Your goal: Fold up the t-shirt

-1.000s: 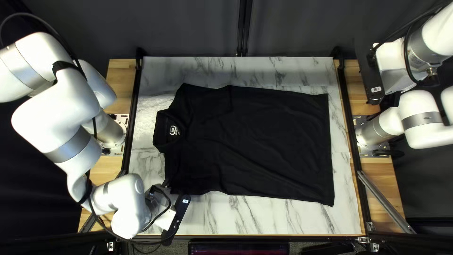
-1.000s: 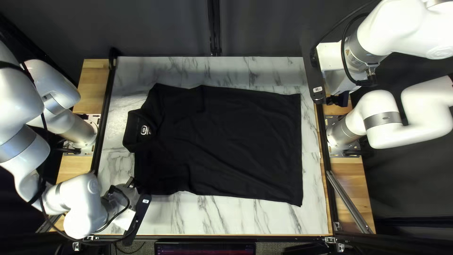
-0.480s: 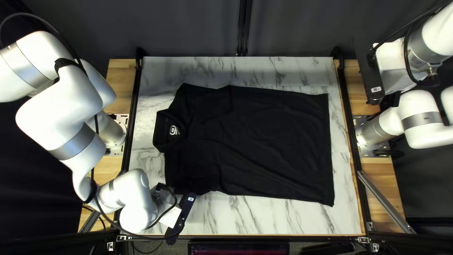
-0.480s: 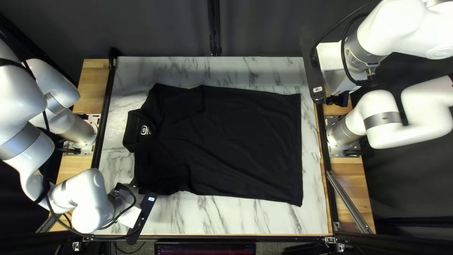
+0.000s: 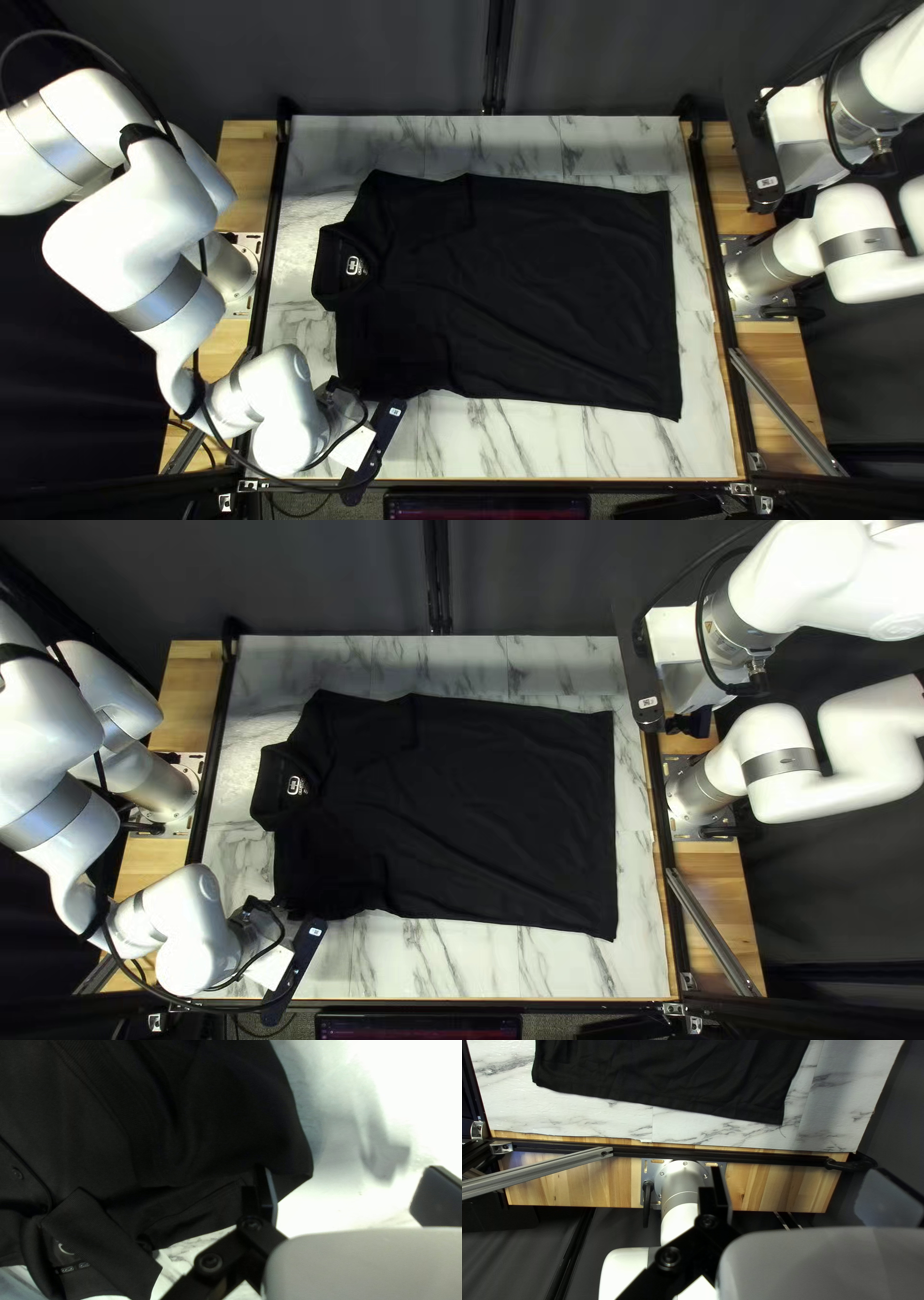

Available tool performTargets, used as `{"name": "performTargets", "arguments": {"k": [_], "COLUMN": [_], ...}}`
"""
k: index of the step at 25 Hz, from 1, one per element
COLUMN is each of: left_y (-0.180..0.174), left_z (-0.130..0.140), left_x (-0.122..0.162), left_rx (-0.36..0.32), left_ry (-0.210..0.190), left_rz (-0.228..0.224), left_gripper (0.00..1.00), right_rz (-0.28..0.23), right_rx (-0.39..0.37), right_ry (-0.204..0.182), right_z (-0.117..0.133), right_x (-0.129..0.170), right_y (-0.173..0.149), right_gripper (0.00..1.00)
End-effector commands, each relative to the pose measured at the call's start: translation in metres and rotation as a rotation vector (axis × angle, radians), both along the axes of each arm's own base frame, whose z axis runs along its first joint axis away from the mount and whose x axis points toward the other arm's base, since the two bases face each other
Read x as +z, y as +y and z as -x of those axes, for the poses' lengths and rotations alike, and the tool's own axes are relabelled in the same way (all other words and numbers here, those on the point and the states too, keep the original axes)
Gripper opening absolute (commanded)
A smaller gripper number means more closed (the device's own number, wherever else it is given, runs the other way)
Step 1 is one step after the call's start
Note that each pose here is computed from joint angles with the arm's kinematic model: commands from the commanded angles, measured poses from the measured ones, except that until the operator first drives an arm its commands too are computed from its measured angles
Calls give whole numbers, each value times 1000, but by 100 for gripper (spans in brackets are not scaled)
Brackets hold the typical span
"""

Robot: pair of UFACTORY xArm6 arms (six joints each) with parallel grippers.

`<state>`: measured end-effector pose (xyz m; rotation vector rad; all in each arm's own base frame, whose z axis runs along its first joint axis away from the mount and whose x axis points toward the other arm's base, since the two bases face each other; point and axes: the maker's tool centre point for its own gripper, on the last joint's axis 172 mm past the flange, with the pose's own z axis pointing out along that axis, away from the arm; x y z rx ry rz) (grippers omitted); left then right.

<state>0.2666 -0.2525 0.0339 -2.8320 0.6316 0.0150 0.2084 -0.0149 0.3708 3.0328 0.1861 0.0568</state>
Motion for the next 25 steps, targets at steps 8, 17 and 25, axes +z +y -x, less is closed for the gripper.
{"name": "performTargets", "arguments": {"k": [8, 17, 25], "left_y": [30, 35, 42], "left_z": [-21, -31, -32], "left_x": [0, -9, 18], "left_rx": [-7, -32, -34], "left_ry": [-56, -39, -20], "left_rz": [-108, -108, -104], "left_gripper": [100, 0, 0], "right_rz": [0, 0, 0], "right_rx": [0, 0, 0], "right_ry": [0, 0, 0], "right_z": [0, 0, 0], "right_x": [0, 0, 0], "right_y": [0, 0, 0], "right_gripper": [100, 100, 100]}}
